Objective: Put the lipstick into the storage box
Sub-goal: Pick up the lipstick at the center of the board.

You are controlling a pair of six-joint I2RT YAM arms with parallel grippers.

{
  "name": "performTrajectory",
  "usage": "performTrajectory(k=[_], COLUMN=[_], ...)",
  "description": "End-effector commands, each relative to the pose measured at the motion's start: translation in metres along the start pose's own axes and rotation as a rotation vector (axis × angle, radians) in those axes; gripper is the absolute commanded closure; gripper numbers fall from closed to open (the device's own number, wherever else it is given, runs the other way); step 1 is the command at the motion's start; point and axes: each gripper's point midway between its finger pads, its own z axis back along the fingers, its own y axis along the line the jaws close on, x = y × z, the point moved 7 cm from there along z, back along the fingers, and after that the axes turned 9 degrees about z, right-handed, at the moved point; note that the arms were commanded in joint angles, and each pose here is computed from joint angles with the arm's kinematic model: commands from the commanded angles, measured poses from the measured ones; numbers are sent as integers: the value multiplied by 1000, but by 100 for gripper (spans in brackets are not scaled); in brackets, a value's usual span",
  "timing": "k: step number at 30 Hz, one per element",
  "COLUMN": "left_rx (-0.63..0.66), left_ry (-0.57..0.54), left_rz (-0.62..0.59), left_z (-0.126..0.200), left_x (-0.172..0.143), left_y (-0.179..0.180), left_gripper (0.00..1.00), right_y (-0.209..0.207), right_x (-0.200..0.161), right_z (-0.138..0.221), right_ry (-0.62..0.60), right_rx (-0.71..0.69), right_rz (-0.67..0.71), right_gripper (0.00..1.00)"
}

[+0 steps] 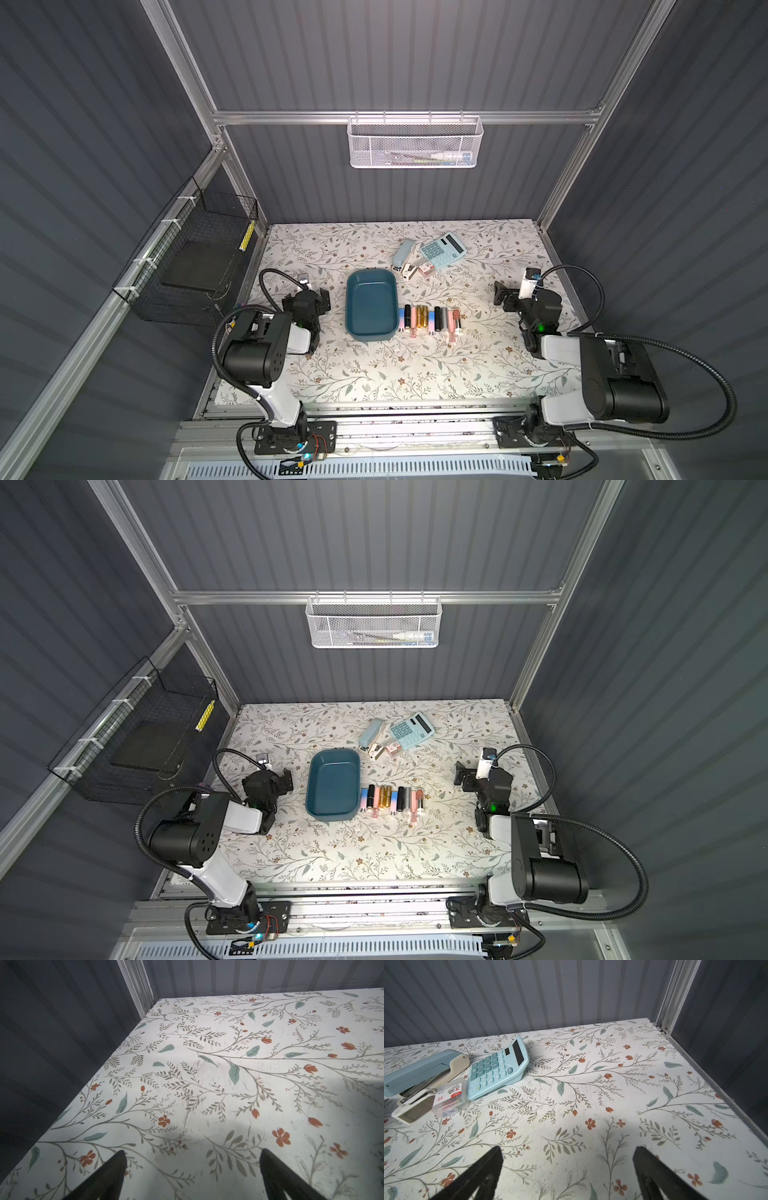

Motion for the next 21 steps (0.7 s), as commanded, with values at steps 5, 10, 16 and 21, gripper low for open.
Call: performTrajectory(k=[5, 10, 16, 21], left_rx=[2, 4, 3, 8], left_ry=[-28, -28, -26, -34], left_rz=[16, 16, 17, 17], left_z=[-1, -1, -1, 0], left_x=[6, 6, 6, 7], left_y=[-1, 0, 0, 0], left_gripper=[0, 0, 0, 0], right_y=[-1, -1, -1, 0], right_x=[1, 2, 2, 2], right_z=[2, 0, 1, 2], right_ry=[-22, -15, -14, -23], right_rx=[3, 2, 0, 2], right_rz=[3, 0, 0, 4], right_gripper=[1, 1, 1, 1])
